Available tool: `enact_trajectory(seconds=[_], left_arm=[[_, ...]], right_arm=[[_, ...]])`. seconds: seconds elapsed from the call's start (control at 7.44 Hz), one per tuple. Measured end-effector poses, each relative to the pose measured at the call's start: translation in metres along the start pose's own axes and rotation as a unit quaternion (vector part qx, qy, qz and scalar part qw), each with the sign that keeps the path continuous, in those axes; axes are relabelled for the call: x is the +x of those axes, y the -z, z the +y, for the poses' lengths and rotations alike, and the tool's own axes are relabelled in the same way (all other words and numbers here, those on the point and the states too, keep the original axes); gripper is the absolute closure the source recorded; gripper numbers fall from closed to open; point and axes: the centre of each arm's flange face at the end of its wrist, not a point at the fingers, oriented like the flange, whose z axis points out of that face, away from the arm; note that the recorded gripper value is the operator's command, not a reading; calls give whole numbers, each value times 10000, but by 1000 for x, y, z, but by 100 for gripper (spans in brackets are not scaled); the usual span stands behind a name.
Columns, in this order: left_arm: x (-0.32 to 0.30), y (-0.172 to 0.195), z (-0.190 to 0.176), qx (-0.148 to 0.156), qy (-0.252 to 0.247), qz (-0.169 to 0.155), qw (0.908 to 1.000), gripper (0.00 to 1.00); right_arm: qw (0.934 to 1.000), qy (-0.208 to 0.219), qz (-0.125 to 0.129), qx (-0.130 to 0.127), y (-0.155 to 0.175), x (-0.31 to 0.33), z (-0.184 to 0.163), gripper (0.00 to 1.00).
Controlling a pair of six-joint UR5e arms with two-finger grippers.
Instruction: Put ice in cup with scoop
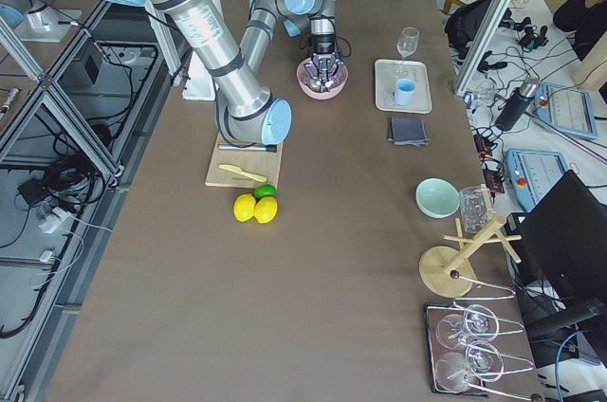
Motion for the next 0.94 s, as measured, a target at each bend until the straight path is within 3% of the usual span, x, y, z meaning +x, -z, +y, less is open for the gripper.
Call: enact_trajectory(seconds=[0.94], left_arm=[[1, 1, 0, 15, -8, 7, 10000, 2]], right_arm=[[9991, -307, -216, -220, -1, 27, -36, 100]])
